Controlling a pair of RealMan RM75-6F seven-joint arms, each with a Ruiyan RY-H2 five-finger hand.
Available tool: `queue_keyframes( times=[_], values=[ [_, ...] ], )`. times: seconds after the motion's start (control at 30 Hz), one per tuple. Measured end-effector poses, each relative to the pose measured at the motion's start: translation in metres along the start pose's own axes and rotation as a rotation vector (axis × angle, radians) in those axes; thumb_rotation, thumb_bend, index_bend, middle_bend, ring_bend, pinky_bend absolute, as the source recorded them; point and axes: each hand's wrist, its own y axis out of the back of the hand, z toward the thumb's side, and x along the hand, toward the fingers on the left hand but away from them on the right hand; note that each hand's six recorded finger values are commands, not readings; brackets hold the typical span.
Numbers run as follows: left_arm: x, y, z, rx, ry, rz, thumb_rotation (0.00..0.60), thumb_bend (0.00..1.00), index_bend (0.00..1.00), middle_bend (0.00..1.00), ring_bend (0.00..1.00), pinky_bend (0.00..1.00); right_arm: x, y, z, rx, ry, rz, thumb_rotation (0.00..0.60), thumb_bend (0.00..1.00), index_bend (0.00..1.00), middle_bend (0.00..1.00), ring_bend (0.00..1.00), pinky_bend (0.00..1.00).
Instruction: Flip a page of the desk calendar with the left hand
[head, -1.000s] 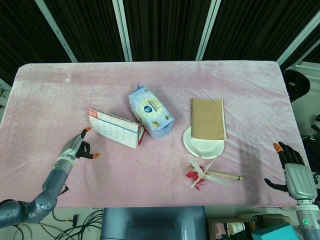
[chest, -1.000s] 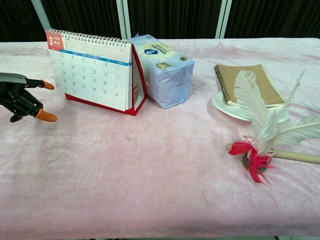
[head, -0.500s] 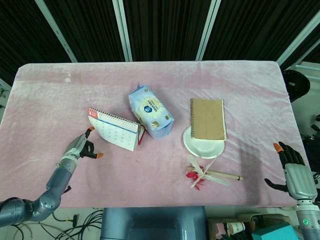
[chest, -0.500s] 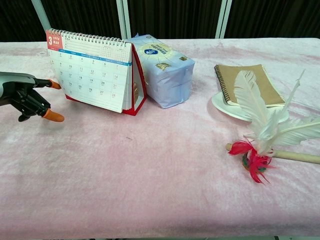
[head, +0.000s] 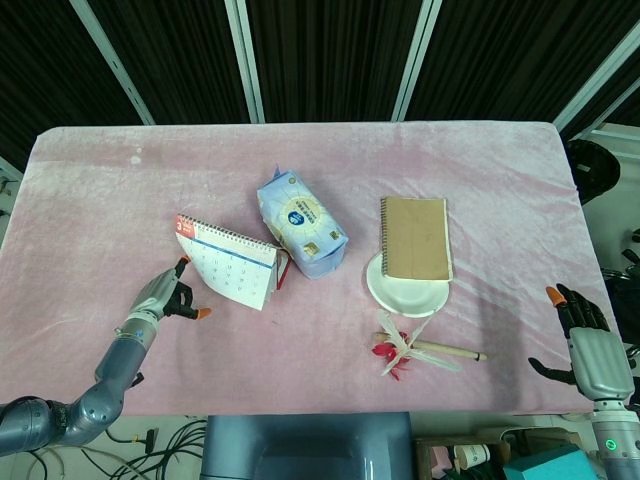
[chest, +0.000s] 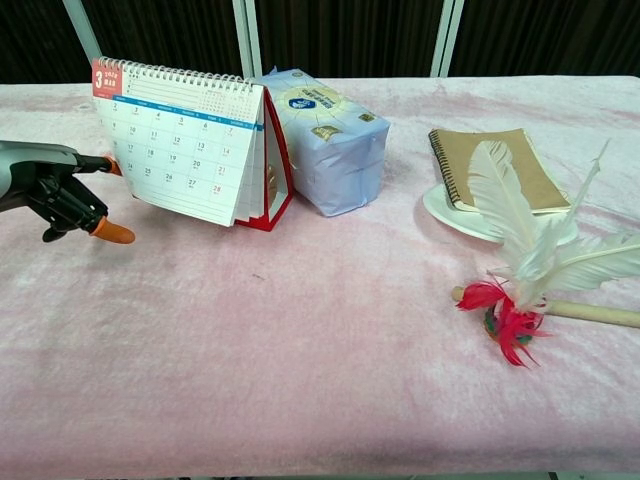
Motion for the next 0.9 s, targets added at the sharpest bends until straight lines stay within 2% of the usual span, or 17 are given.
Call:
queue_keyframes(
  times=[0.3, 0.63, 0.9],
  values=[
    [-0.005, -0.004, 0.008, 0.003, -0.024, -0.014, 0.600, 0.19, 0.00, 0.76, 0.79, 0.76, 0.000, 0.000, 0.000, 0.001, 0.001, -0.002, 0.600, 0.09, 0.00, 0.00, 0.00, 0.07],
    [-0.014, -0.009, 0.015, 0.010, -0.054, -0.035, 0.600, 0.19, 0.09, 0.76, 0.79, 0.76, 0.000, 0.000, 0.000, 0.003, 0.003, -0.004, 0.600, 0.09, 0.00, 0.00, 0.00, 0.07],
    [-0.029, -0.008, 0.017, -0.017, -0.083, -0.035, 0.600, 0.19, 0.10, 0.76, 0.79, 0.76, 0.001, 0.000, 0.000, 0.004, 0.005, -0.003, 0.600, 0.09, 0.00, 0.00, 0.00, 0.07]
  ],
)
